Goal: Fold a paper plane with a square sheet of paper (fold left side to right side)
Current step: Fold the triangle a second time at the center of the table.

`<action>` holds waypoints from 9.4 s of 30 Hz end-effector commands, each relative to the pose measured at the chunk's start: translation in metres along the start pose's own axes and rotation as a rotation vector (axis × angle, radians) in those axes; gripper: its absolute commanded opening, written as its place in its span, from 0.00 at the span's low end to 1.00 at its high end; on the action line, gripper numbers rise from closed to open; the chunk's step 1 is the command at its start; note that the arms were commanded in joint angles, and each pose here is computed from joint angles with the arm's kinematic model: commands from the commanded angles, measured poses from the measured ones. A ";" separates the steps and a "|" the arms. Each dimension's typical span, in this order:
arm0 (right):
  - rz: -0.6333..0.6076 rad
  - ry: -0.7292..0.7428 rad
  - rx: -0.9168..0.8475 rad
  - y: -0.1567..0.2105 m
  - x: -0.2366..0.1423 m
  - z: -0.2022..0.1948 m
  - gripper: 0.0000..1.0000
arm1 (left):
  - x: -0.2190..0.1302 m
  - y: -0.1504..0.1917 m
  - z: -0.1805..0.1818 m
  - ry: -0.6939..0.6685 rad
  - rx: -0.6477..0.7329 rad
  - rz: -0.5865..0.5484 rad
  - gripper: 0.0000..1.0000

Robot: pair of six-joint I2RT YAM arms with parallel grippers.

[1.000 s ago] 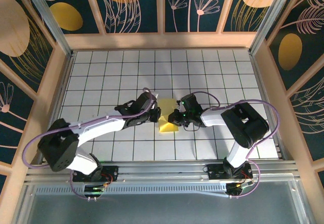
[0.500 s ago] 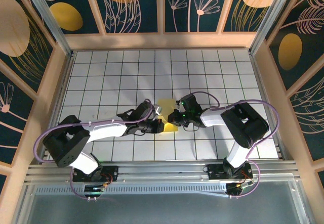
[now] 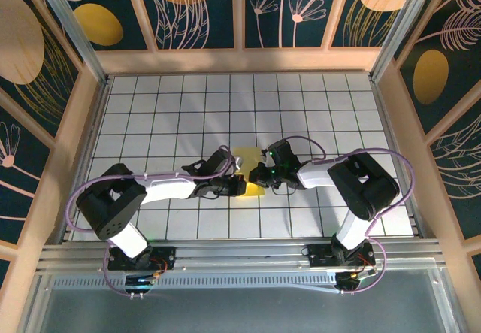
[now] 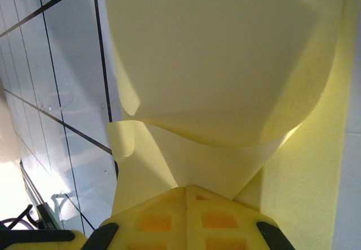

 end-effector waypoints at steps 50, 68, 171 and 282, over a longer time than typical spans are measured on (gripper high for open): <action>-0.062 -0.064 -0.118 -0.003 -0.006 0.027 0.00 | 0.016 0.015 0.035 -0.153 -0.022 0.033 0.00; -0.049 0.030 -0.071 0.002 0.003 -0.012 0.00 | 0.015 0.020 0.042 -0.197 -0.071 0.047 0.00; 0.001 0.111 0.037 0.004 -0.001 -0.041 0.00 | 0.040 -0.024 0.002 -0.080 -0.027 0.006 0.00; 0.030 0.188 0.027 0.001 -0.002 -0.045 0.00 | -0.027 0.003 0.002 0.035 0.007 -0.066 0.00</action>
Point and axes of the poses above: each hand's point on the last joint's axis, 136 mm out from that joint toward the fingers, its own x axis out along the fingers, its own z axis along the line the jaws close on, y = z × x, the point moved 8 cm from there along -x, back along the fingers, and after that the axes turned 4 degrees about -x, right-handed, at the moved point
